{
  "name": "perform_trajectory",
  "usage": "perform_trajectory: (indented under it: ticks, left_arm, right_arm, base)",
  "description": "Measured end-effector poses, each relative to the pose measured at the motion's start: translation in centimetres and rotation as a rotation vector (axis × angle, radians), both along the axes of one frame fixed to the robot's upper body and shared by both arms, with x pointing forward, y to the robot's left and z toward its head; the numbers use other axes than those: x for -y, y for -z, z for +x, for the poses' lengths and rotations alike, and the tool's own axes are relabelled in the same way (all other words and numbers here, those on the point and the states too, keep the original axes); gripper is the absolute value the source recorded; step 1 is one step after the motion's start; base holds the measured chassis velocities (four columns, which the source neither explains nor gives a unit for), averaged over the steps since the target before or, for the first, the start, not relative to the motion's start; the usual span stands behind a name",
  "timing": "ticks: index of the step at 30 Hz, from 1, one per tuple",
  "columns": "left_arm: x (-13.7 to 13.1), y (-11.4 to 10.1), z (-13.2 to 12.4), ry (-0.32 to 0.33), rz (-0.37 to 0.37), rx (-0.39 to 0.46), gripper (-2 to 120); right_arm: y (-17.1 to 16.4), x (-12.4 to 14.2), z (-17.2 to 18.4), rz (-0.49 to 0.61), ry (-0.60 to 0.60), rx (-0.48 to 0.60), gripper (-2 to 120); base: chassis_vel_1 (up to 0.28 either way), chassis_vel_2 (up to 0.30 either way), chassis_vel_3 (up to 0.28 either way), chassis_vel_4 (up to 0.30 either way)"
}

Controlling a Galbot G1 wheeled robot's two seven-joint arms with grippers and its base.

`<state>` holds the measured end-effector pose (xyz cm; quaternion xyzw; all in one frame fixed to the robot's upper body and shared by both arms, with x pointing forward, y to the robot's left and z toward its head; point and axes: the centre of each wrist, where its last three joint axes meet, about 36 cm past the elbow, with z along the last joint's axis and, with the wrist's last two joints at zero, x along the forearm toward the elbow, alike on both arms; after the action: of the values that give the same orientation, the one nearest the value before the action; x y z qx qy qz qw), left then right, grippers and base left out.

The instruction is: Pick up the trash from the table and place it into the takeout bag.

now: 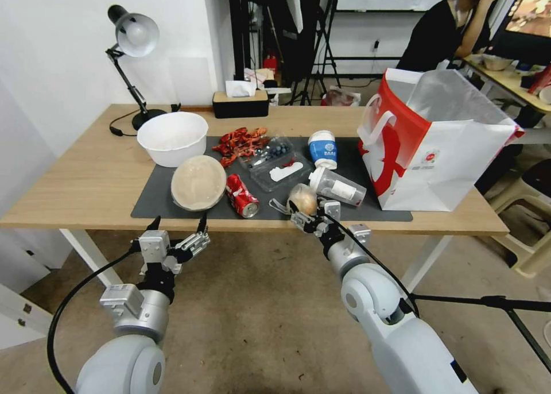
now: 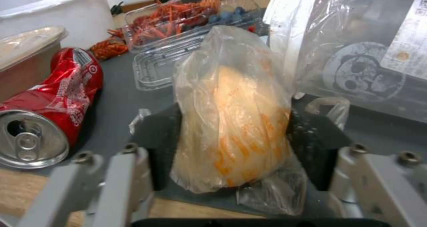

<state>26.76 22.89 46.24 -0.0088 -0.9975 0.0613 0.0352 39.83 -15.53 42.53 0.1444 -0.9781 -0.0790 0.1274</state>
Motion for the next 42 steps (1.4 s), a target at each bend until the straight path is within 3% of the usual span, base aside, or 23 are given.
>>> perform_trajectory:
  ticks: [4,7,15,17,23,26,27,30,32,33,35,36,38,42]
  left_arm:
    - [0.0,0.0,0.0,0.002,0.001,0.0,100]
    - [0.0,0.1,0.1,0.004,0.002,0.0,100]
    - [0.0,0.2,0.1,0.005,0.002,0.002,100]
    - [0.0,0.2,0.1,0.005,0.003,0.004,100]
    - [-0.1,0.2,0.1,0.003,0.005,0.007,100]
    - [-0.1,0.3,0.0,0.002,0.007,0.009,100]
    - [-0.1,0.3,0.0,0.002,0.007,0.009,100]
    - [-0.1,0.3,0.0,0.002,0.009,0.01,100]
    - [-0.1,0.3,0.0,0.002,0.009,0.011,100]
    - [-0.1,0.3,0.0,0.003,0.01,0.012,100]
    - [0.0,0.3,0.0,0.003,0.01,0.013,100]
    - [0.0,0.3,0.0,0.004,0.009,0.014,100]
    - [0.2,0.3,0.0,0.009,0.007,0.018,100]
    - [0.3,0.3,0.0,0.014,0.006,0.021,100]
  right_arm:
    - [0.0,0.0,-0.1,0.0,0.004,-0.002,45]
    - [-0.2,0.1,-0.2,0.009,0.006,0.001,28]
    - [-0.8,0.5,-0.6,0.063,-0.026,0.061,9]
    - [-1.4,1.1,-0.9,0.106,-0.058,0.125,3]
    - [-3.5,2.7,-1.0,0.178,-0.106,0.241,3]
    - [-8.8,6.6,-0.3,0.263,-0.088,0.439,3]
    - [-8.8,6.6,-0.3,0.263,-0.088,0.439,3]
    - [-13.5,9.6,0.5,0.262,0.015,0.553,3]
    - [-13.9,10.0,0.6,0.254,0.037,0.558,3]
    - [-15.7,11.6,1.4,0.214,0.136,0.564,3]
    - [-16.1,12.2,1.7,0.197,0.174,0.556,3]
    - [-16.5,12.6,2.0,0.186,0.206,0.547,3]
    - [-18.0,15.3,3.8,0.148,0.382,0.484,3]
    - [-19.3,16.8,4.8,0.147,0.481,0.367,3]
  base:
    - [0.0,0.0,0.0,0.0]
    - [0.0,0.0,0.0,0.0]
    - [0.0,0.0,0.0,0.0]
    - [0.0,0.0,0.0,0.0]
    - [0.0,0.0,0.0,0.0]
    - [0.0,0.0,0.0,0.0]
    - [0.0,0.0,0.0,0.0]
    - [0.0,0.0,0.0,0.0]
    - [0.0,0.0,0.0,0.0]
    - [0.0,0.0,0.0,0.0]
    - [0.0,0.0,0.0,0.0]
    - [0.0,0.0,0.0,0.0]
    - [0.0,0.0,0.0,0.0]
    - [0.0,0.0,0.0,0.0]
